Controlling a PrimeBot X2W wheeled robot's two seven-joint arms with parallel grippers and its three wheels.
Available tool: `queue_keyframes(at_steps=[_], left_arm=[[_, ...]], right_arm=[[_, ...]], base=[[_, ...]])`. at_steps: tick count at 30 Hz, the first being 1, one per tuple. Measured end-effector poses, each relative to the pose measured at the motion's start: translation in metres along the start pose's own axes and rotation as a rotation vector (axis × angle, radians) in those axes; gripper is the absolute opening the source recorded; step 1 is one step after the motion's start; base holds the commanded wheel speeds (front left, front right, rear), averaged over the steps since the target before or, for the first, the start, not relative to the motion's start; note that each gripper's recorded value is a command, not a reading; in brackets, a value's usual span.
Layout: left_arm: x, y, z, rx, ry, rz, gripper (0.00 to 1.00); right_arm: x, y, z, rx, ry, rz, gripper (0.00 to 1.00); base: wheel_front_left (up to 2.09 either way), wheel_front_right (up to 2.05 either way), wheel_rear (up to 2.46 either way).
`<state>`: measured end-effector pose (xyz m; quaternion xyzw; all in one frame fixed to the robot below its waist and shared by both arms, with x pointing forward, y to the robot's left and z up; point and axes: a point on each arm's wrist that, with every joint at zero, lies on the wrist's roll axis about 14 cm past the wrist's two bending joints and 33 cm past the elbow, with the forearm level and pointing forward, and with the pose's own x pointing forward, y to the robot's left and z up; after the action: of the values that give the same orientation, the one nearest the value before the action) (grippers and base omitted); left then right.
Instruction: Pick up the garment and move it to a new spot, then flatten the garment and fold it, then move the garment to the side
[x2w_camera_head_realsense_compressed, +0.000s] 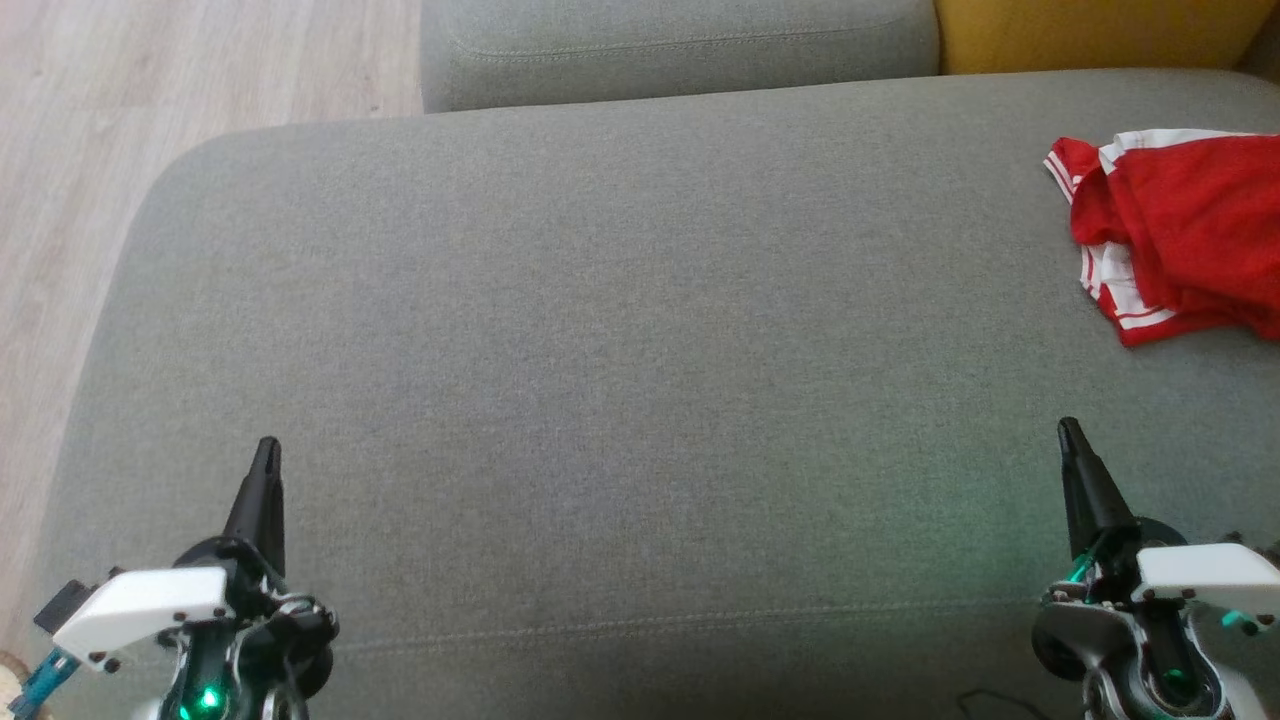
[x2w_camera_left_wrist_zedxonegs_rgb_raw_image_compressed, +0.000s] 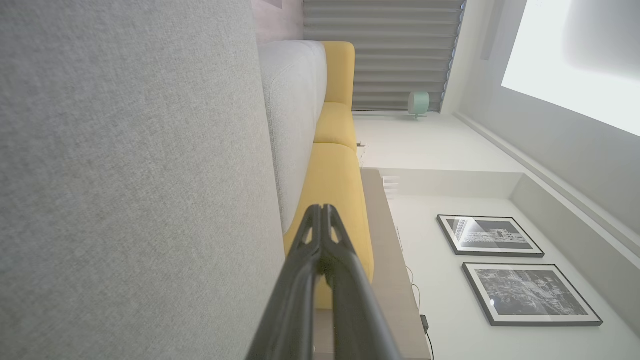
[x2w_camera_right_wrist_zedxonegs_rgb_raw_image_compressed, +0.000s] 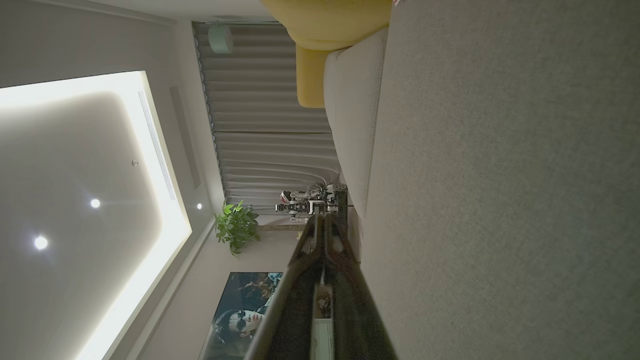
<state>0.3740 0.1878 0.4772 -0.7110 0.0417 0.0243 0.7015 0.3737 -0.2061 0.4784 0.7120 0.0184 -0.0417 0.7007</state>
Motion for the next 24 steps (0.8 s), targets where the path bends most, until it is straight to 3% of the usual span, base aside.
queue_keyframes(at_steps=[24], left_arm=[[0.0, 0.0, -0.0009, -0.003, 0.004, 0.0, 0.0]], right_arm=[[-0.0001, 0.0001, 0.0013, 0.001, -0.002, 0.0, 0.0]], base=[[0.0, 0.0, 0.0]])
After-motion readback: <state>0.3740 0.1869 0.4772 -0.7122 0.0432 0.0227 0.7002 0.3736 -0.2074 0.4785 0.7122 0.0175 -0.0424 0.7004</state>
